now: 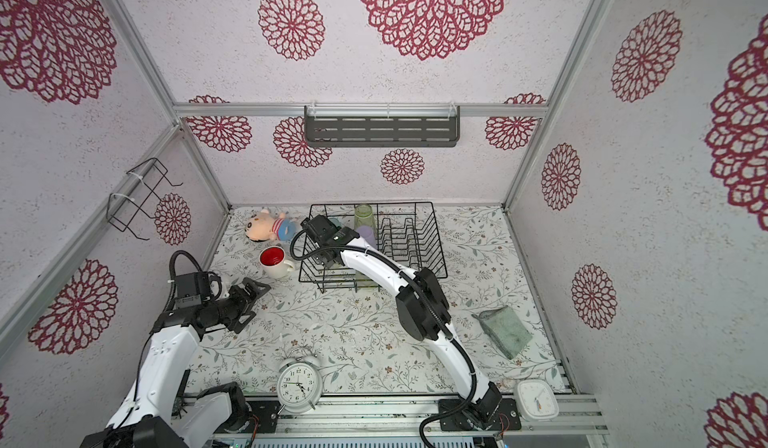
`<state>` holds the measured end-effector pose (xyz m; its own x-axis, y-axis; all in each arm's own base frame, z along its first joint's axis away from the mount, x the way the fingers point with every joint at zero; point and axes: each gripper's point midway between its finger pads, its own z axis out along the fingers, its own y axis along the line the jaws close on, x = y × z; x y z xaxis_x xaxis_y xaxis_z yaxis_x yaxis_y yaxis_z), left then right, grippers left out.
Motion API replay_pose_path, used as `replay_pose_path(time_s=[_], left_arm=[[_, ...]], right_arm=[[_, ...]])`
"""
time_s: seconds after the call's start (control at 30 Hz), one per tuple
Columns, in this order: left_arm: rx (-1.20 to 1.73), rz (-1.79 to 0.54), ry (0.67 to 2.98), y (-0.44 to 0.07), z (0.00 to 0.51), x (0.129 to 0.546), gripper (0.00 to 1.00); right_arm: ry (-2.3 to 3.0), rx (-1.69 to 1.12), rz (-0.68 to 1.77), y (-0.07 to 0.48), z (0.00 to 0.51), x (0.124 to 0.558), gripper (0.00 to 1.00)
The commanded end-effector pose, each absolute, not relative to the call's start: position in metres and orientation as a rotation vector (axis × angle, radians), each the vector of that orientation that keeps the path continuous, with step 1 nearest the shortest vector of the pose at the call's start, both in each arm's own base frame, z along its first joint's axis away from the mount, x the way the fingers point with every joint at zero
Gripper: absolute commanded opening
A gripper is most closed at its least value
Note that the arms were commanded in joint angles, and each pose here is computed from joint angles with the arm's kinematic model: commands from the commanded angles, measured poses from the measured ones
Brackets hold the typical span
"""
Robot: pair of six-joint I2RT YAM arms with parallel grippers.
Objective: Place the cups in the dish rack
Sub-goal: 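Lower the green glass cup into the rack beside the frosted cup with the right gripper, then open the right gripper and lift away while the left reaches for the red-lined white mug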
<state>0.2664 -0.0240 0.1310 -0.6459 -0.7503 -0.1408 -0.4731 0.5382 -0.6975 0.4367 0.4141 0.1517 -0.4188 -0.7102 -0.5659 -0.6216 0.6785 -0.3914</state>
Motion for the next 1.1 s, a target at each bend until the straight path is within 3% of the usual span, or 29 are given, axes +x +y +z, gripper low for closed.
replay_pose_path(time_s=[0.0,0.47,0.77,1.07], left_arm=[[-0.988,-0.868,2.344,-0.021,0.13,0.268,0.99],[-1.01,-0.882,2.335,-0.02,0.132,0.274,0.99],[-1.088,-0.762,2.322,0.0,0.13,0.29,0.99],[-1.13,-0.673,2.3,0.018,0.134,0.32,0.95]], right_arm=[[2.101,-0.965,-0.241,0.407,0.168,0.456,0.78],[2.049,-0.89,-0.263,0.407,0.173,0.477,0.78],[2.052,-0.85,0.056,0.416,0.228,0.441,0.8],[1.958,-0.765,0.208,0.381,0.29,0.4,0.8]])
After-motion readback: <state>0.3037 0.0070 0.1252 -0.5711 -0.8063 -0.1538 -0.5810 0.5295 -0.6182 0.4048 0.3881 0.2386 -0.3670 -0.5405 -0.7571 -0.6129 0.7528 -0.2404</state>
